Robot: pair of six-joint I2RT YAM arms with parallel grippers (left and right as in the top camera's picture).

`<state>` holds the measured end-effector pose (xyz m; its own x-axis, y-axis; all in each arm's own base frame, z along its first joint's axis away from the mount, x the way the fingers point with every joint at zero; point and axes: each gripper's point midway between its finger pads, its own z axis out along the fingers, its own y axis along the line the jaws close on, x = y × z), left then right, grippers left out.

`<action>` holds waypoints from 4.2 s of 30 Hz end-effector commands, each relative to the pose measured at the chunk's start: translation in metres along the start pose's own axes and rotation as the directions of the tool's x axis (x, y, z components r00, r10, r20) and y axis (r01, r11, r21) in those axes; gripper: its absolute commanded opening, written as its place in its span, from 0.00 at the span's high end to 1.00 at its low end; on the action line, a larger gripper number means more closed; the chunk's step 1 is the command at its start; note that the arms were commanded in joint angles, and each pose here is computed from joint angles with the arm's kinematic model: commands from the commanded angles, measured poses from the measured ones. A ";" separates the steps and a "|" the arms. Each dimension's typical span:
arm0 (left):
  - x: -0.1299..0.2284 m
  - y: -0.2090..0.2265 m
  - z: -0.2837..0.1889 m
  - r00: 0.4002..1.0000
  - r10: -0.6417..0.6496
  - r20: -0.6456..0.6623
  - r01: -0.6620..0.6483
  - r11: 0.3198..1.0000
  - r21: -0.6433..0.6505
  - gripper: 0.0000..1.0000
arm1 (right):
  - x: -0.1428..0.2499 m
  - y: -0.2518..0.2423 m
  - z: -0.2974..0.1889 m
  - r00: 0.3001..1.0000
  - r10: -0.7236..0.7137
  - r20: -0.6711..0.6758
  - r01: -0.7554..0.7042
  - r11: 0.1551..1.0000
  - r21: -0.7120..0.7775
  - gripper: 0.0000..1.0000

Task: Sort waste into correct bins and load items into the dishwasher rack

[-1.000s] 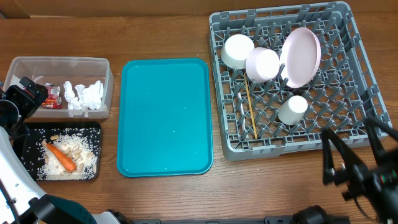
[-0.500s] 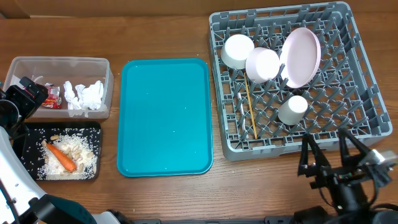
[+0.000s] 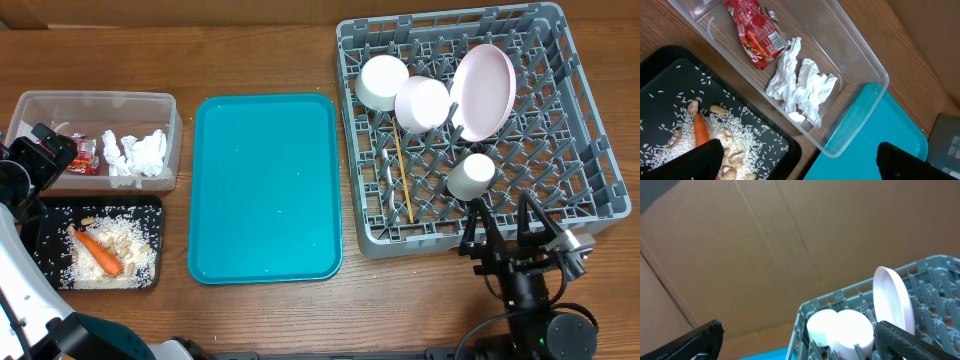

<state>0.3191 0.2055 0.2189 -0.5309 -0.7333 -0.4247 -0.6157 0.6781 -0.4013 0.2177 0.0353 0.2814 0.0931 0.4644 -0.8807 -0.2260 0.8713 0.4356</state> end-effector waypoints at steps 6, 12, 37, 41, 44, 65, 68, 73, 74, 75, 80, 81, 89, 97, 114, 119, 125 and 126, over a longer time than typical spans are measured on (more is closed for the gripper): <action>-0.007 -0.002 -0.005 1.000 0.003 0.022 -0.003 1.000 -0.002 0.00 | 0.027 -0.021 0.006 1.000 -0.003 0.011 0.003 1.000 0.027 0.00; -0.007 -0.002 -0.005 1.000 0.003 0.022 -0.003 1.000 -0.002 0.00 | 0.039 -0.033 0.009 1.000 -0.005 0.016 0.004 0.999 0.051 0.00; -0.007 -0.002 -0.005 1.000 0.003 0.022 -0.003 1.000 -0.002 0.00 | 0.097 -0.061 0.005 0.982 -0.073 -0.176 0.095 0.989 0.117 0.00; -0.007 -0.002 -0.005 1.000 0.003 0.022 -0.003 1.000 -0.002 0.00 | 0.102 -0.051 0.005 0.920 -0.332 -0.207 0.340 0.940 0.005 0.00; -0.007 -0.002 -0.005 1.000 0.003 0.022 -0.003 1.000 -0.002 0.00 | 0.102 -0.050 0.005 0.860 -0.468 -0.205 0.473 0.881 -0.028 0.00; -0.007 -0.002 -0.005 1.000 0.003 0.022 -0.003 1.000 -0.002 0.00 | 0.102 -0.050 0.005 0.846 -0.493 -0.204 0.497 0.867 -0.034 0.00; -0.007 -0.002 -0.005 1.000 0.003 0.022 -0.003 1.000 -0.002 0.00 | 0.102 -0.050 0.005 0.846 -0.493 -0.204 0.497 0.867 -0.034 0.00; -0.007 -0.002 -0.005 1.000 0.003 0.022 -0.003 1.000 -0.002 0.00 | 0.102 -0.050 0.005 0.846 -0.493 -0.204 0.497 0.867 -0.034 0.00; -0.007 -0.002 -0.005 1.000 0.003 0.022 -0.003 1.000 -0.002 0.00 | 0.102 -0.050 0.005 0.846 -0.493 -0.204 0.497 0.867 -0.034 0.00; -0.007 -0.002 -0.005 1.000 0.003 0.022 -0.003 1.000 -0.002 0.00 | 0.102 -0.050 0.005 0.846 -0.493 -0.204 0.497 0.867 -0.034 0.00; -0.007 -0.002 -0.005 1.000 0.003 0.022 -0.003 1.000 -0.002 0.00 | 0.102 -0.050 0.005 0.846 -0.493 -0.204 0.497 0.867 -0.034 0.00; -0.007 -0.002 -0.005 1.000 0.003 0.022 -0.003 1.000 -0.002 0.00 | 0.102 -0.050 0.005 0.846 -0.493 -0.204 0.497 0.867 -0.034 0.00; -0.006 -0.002 -0.003 1.000 0.000 0.017 0.000 1.000 -0.003 0.00 | 0.102 -0.050 0.005 0.846 -0.493 -0.204 0.497 0.867 -0.034 0.00; -0.005 -0.016 -0.014 0.998 0.036 0.044 -0.036 0.999 0.016 0.00 | 0.102 -0.050 0.005 0.846 -0.493 -0.204 0.497 0.867 -0.034 0.00; 0.124 -0.212 -0.142 0.819 0.507 0.271 -0.574 0.718 0.392 0.00 | 0.102 -0.050 0.005 0.846 -0.493 -0.204 0.497 0.867 -0.034 0.00; 0.147 -0.219 -0.187 0.772 0.520 0.365 -0.635 0.634 0.441 0.00 | 0.102 -0.050 0.005 0.846 -0.493 -0.204 0.497 0.867 -0.034 0.00; 0.154 -0.209 -0.228 0.742 0.483 0.465 -0.667 0.598 0.444 0.00 | 0.102 -0.050 0.005 0.846 -0.493 -0.204 0.497 0.867 -0.034 0.00; 0.156 -0.207 -0.233 0.738 0.478 0.477 -0.671 0.594 0.444 0.00 | 0.102 -0.050 0.005 0.846 -0.493 -0.204 0.497 0.867 -0.034 0.00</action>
<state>0.2449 -0.0594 0.4077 -0.4642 -0.1925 -0.8646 0.2282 0.9172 -0.3267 0.2433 0.0392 0.1723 -0.0132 -0.0639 -0.9979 -0.1808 0.9817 -0.0604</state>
